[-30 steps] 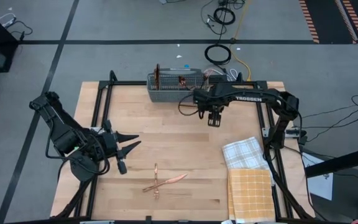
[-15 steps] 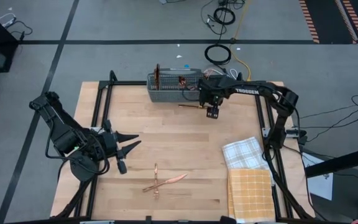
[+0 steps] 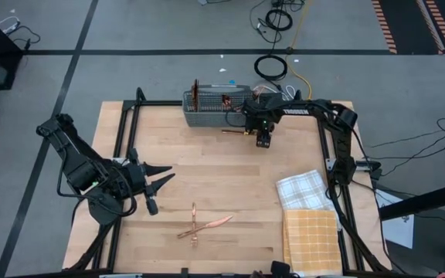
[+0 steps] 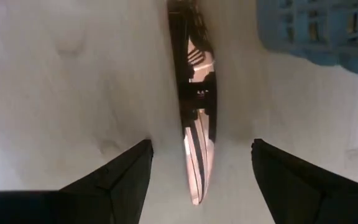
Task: Sort silverware
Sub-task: Put the top bronze knife into the gray silverware rack
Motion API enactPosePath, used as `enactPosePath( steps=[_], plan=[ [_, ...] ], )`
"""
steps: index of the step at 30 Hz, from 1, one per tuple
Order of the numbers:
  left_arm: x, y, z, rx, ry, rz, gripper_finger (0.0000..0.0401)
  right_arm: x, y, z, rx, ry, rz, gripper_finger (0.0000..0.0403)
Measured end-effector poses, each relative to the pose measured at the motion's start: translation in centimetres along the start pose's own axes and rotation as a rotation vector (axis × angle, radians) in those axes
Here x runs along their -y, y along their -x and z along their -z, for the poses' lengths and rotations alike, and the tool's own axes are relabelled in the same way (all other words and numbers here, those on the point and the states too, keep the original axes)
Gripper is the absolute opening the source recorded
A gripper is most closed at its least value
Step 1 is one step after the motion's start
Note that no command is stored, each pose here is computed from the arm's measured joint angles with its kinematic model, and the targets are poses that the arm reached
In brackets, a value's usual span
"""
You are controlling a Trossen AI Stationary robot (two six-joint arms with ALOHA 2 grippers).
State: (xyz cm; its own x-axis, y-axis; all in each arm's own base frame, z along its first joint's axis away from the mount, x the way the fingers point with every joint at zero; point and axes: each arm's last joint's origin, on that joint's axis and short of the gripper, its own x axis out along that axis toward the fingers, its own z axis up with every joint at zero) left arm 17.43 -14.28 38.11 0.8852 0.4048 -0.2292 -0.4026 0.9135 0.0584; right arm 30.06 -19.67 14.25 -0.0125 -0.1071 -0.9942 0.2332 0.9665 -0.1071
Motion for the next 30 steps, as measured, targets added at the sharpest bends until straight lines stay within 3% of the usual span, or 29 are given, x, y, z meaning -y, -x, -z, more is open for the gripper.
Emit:
enactPosePath(
  steps=[3, 6, 13, 20, 30],
  plan=[
    [0.0, 0.0, 0.0, 0.0, 0.0, 0.0, 0.0102, 0.1, -0.5, -0.1, -0.006, 0.017, -0.014, 0.0255],
    [0.0, 0.0, 0.0, 0.0, -0.001, -0.001, 0.0102, 0.0, -1.1, -0.1, -0.026, 0.034, -0.023, 0.0216],
    [0.0, 0.0, 0.0, -0.001, -0.003, -0.001, 0.0102, -0.5, -2.0, -0.1, -0.067, -0.005, -0.046, 0.0025],
    [0.0, 0.0, 0.0, -0.001, -0.003, -0.001, 0.0102, -2.0, -1.2, -0.3, -0.085, -0.033, -0.025, 0.0002],
    [-0.1, 0.0, 0.1, -0.006, -0.017, -0.003, 0.0102, -6.8, 3.3, 0.1, -0.04, 0.016, -0.043, 0.0001]
  ],
)
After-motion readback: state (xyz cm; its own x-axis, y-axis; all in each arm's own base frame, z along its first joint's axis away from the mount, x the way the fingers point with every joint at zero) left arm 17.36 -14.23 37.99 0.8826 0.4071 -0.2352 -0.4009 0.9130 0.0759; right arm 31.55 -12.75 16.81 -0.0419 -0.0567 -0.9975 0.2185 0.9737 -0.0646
